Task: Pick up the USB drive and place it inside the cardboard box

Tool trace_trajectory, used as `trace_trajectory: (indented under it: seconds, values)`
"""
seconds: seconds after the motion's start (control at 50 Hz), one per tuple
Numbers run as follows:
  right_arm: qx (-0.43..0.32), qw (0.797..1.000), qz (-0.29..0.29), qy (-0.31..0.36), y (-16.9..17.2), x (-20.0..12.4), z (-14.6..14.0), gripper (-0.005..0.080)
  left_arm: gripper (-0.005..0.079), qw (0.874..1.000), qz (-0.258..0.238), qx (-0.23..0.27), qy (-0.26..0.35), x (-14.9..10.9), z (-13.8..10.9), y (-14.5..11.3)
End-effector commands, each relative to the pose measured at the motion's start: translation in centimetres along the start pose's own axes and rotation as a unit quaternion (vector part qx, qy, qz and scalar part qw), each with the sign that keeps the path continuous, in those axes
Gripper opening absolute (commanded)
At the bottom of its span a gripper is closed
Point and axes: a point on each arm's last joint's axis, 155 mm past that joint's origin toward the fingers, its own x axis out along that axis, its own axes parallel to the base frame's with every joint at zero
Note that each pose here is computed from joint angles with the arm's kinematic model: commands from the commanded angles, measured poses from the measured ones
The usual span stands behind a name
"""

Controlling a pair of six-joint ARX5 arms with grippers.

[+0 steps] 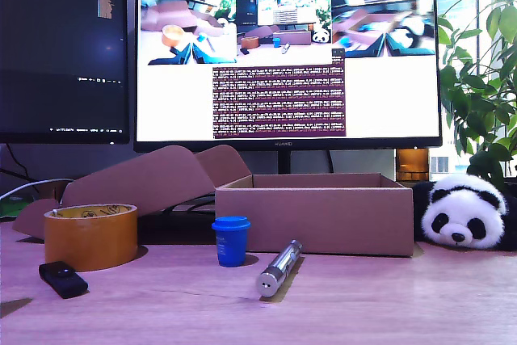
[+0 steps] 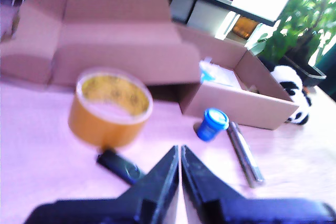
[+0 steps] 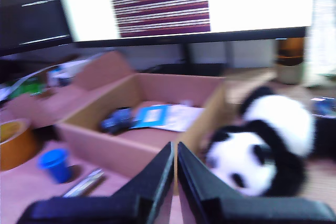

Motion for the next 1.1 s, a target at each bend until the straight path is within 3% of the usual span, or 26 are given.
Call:
trace_trajectory:
  seconds: [0.0, 0.18, 0.54, 0.84, 1.08]
  values:
    - [-0.001, 1.0, 0.003, 0.005, 0.2, 0.1, -0.6, -0.0013, -0.0019, 1.0, 0.013, -0.022, 0.013, 0.2, -1.1, 0.7]
    - [-0.006, 1.0, 0.013, 0.019, 0.9, 0.3, -1.3, -0.0013, -0.0019, 0.997, 0.036, -0.057, 0.038, 0.1, -2.1, 1.3]
    - [-0.017, 0.998, 0.031, 0.052, 1.8, 0.6, -2.8, -0.0013, -0.0019, 0.988, 0.106, -0.053, 0.098, -0.1, -2.2, 2.1]
    - [-0.02, 0.998, 0.027, 0.054, 1.8, 0.7, -2.9, -0.0013, -0.0019, 0.973, 0.154, -0.051, 0.164, 0.9, -2.3, 1.9]
    - [-0.027, 0.998, 0.014, 0.061, 1.3, 0.6, -3.3, -0.0013, -0.0019, 0.961, 0.177, -0.104, 0.183, 2.4, -1.5, 0.9]
